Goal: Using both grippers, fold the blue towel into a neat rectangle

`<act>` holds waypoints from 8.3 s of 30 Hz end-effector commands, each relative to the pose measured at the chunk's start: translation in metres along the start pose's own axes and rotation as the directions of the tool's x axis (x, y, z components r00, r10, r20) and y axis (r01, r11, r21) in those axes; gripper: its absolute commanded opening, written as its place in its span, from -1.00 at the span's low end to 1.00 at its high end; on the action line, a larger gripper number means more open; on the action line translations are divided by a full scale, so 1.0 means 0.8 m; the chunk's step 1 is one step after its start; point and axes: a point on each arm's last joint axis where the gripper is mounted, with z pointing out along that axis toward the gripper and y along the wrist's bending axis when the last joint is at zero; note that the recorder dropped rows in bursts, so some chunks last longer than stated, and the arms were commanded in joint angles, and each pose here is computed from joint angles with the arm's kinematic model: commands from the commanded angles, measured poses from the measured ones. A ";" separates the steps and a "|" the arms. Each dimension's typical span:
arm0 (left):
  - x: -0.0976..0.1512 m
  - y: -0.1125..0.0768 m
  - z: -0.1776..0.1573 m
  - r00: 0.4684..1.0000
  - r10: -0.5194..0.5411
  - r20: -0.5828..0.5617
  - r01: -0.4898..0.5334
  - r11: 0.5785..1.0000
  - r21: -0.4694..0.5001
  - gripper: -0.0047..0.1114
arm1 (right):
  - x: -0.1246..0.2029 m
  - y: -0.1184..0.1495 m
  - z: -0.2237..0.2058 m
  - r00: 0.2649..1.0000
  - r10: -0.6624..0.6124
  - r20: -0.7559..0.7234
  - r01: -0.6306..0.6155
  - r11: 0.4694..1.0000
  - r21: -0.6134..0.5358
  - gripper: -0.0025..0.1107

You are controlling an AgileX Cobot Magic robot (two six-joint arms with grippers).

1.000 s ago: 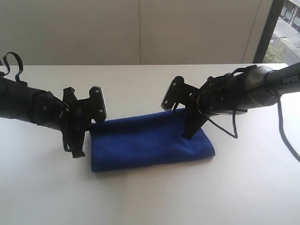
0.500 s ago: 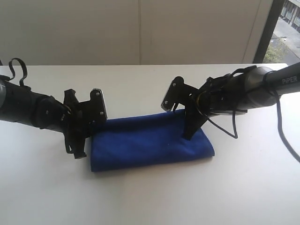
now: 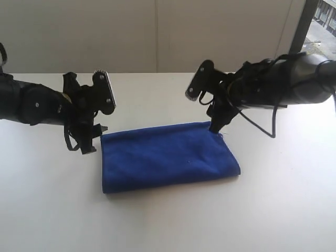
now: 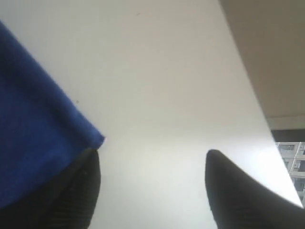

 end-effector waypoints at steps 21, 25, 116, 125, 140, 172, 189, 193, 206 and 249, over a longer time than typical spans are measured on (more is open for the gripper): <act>-0.032 -0.080 0.036 0.890 -0.308 -0.336 0.422 0.835 0.354 -0.92 | 0.009 0.059 0.003 0.931 0.146 -0.335 -0.319 0.774 -0.547 -0.96; -0.028 -0.083 0.035 0.906 -0.236 -0.352 0.370 0.845 0.386 -0.92 | 0.013 0.063 0.000 0.919 0.123 -0.373 -0.333 0.750 -0.571 -0.96; 0.138 -0.215 -0.260 0.560 -0.770 0.305 0.796 0.602 0.058 -0.92 | -0.062 0.118 0.038 0.806 0.511 -0.300 -0.590 0.643 -0.489 -0.96; 0.138 -0.215 -0.260 0.560 -0.770 0.307 0.797 0.602 0.057 -0.92 | -0.052 0.120 0.042 0.881 0.379 -0.285 -0.473 0.729 -0.495 -0.96; 0.138 -0.215 -0.260 0.558 -0.771 0.307 0.798 0.600 0.058 -0.92 | -0.049 0.106 0.046 0.945 0.261 -0.196 -0.322 0.844 -0.429 -0.96; 0.138 -0.217 -0.259 0.537 -0.791 0.294 0.811 0.580 0.075 -0.92 | -0.038 0.133 -0.051 0.915 0.368 -0.166 -0.401 0.788 -0.468 -0.96; 0.138 -0.219 -0.259 0.543 -0.792 0.277 0.807 0.584 0.086 -0.92 | -0.038 0.137 -0.042 0.912 0.382 -0.151 -0.407 0.791 -0.457 -0.96; 0.138 -0.219 -0.259 0.543 -0.792 0.277 0.807 0.584 0.086 -0.92 | -0.034 0.146 -0.030 0.899 0.402 -0.175 -0.436 0.776 -0.456 -0.96; 0.138 -0.222 -0.259 0.547 -0.795 0.261 0.805 0.586 0.098 -0.92 | -0.058 0.098 -0.091 0.898 0.439 -0.018 -0.403 0.805 -0.435 -0.96; 0.138 -0.224 -0.258 0.512 -0.825 0.240 0.827 0.549 0.121 -0.92 | 0.207 0.179 -0.282 0.592 0.775 0.222 -0.700 0.631 -0.336 -0.96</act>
